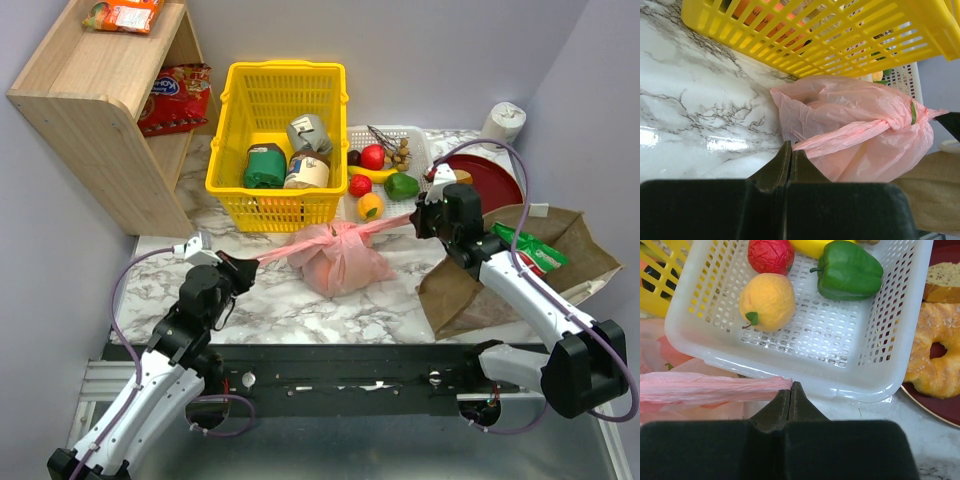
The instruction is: Place the mixed food into the grocery bags and tie them
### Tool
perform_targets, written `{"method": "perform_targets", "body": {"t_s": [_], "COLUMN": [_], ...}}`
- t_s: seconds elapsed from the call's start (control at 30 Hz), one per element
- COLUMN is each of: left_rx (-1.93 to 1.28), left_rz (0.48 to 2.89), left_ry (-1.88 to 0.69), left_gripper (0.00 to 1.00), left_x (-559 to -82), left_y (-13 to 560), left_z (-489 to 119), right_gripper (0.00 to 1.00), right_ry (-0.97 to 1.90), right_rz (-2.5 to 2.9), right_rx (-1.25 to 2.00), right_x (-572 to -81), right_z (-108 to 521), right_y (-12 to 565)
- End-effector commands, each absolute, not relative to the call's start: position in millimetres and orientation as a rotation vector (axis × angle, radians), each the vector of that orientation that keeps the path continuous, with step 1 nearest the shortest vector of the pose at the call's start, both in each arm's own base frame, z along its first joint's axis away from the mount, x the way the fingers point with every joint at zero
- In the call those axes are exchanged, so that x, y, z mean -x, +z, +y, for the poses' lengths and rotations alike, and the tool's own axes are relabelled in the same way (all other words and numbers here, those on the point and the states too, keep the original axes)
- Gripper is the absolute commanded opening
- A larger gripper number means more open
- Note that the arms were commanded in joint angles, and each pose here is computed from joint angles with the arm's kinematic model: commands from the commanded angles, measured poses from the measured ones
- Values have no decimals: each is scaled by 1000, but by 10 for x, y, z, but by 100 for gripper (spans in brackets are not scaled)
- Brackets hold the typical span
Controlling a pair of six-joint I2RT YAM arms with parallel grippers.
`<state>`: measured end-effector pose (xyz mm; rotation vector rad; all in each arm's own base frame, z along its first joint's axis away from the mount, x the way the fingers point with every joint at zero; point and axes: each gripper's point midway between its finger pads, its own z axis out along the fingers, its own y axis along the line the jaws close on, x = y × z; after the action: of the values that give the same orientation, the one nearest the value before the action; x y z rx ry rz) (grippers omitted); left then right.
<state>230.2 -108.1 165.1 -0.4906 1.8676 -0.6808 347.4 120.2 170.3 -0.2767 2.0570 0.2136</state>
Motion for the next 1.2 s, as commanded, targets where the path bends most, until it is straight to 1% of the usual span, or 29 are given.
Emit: {"method": "perform_targets", "body": {"t_s": [0.0, 0.47, 0.67, 0.83, 0.87, 0.9, 0.93, 0.97, 1.0, 1.03, 1.07, 1.1, 1.17], "left_rx": [683, 735, 653, 572, 550, 539, 529, 509, 497, 487, 478, 454, 426], "left_rz": [1853, 1842, 1818, 1843, 1851, 1854, 1852, 1855, 1850, 1839, 1834, 1832, 1806], "left_ry": [-356, -334, -343, -365, -375, -380, -385, -379, -383, -381, -374, -355, -354], "left_gripper": [0, 0, 0, 0, 15, 28, 43, 65, 73, 83, 96, 99, 99], "left_x": [-2285, -2240, -2298, -2370, -2379, -2384, -2397, -2399, -2400, -2405, -2401, -2402, -2403], "left_y": [1359, 1326, 1510, 1675, 1699, 1722, 1785, 1810, 1860, 1940, 1985, 2016, 2159], "left_z": [-448, -351, -393, -507, -541, -558, -573, -577, -585, -581, -569, -555, -550], "right_gripper": [1, 1, 1, 1, 9, 23, 36, 56, 65, 70, 78, 82, 87], "right_ry": [-153, -121, -37, 103, 126, 171, 188, 204, 234, 253, 264, 292, 318], "right_rz": [2042, 2052, 2018, 1990, 1983, 1984, 1982, 1980, 1975, 1961, 1951, 1938, 1912], "right_rx": [6, -27, 20, 93, 105, 134, 148, 164, 188, 203, 219, 244, 278], "right_x": [-3647, -3659, -3648, -3616, -3608, -3589, -3579, -3566, -3536, -3531, -3517, -3488, -3471], "right_z": [300, 211, 347, 572, 609, 691, 725, 750, 801, 838, 863, 919, 986], "right_y": [1672, 1607, 1742, 1865, 1896, 1923, 1950, 1979, 2012, 2073, 2112, 2163, 2262]}}
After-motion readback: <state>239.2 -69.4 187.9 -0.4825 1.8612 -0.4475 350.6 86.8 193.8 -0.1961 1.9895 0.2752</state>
